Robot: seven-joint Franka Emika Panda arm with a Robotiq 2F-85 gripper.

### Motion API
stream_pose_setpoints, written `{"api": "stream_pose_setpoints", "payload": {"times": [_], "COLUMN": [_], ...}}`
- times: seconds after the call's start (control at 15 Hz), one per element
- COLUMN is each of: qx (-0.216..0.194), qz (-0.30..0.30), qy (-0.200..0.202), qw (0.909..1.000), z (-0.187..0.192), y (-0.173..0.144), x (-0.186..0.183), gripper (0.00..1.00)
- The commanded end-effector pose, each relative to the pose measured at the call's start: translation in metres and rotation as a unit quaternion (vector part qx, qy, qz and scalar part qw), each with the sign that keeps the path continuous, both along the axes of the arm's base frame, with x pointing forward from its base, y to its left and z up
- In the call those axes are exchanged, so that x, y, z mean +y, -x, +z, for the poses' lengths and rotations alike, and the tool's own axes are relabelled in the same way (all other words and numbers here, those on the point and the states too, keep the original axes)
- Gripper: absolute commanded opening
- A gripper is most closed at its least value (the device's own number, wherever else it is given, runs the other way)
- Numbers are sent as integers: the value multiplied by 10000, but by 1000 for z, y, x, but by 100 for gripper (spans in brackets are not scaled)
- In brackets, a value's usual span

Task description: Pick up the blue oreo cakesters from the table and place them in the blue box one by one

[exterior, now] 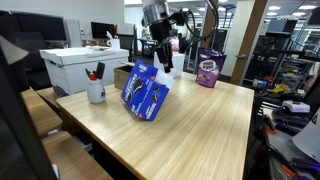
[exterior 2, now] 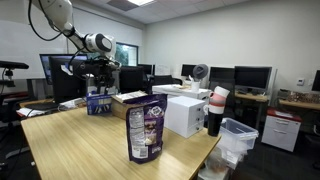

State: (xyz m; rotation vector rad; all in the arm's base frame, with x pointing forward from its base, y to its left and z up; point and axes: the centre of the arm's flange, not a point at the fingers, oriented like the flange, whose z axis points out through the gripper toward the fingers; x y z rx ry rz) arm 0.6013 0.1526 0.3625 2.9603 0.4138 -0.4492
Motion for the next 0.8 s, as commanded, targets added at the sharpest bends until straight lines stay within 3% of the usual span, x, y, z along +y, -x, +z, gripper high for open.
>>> {"api": "stream_pose_setpoints", "payload": {"times": [0.0,0.27,0.53,0.73], "qx": [-25,55,262,370], "qz": [235,362,655,1089], "qy": [-52,-128,294,671], "qw": [9997,9992,9971,9911], "z": [-1,-11,-13,-14], "y": [33,44,46,48], "x": [-1,17,9,-8], "gripper": [31,5,0,4]}}
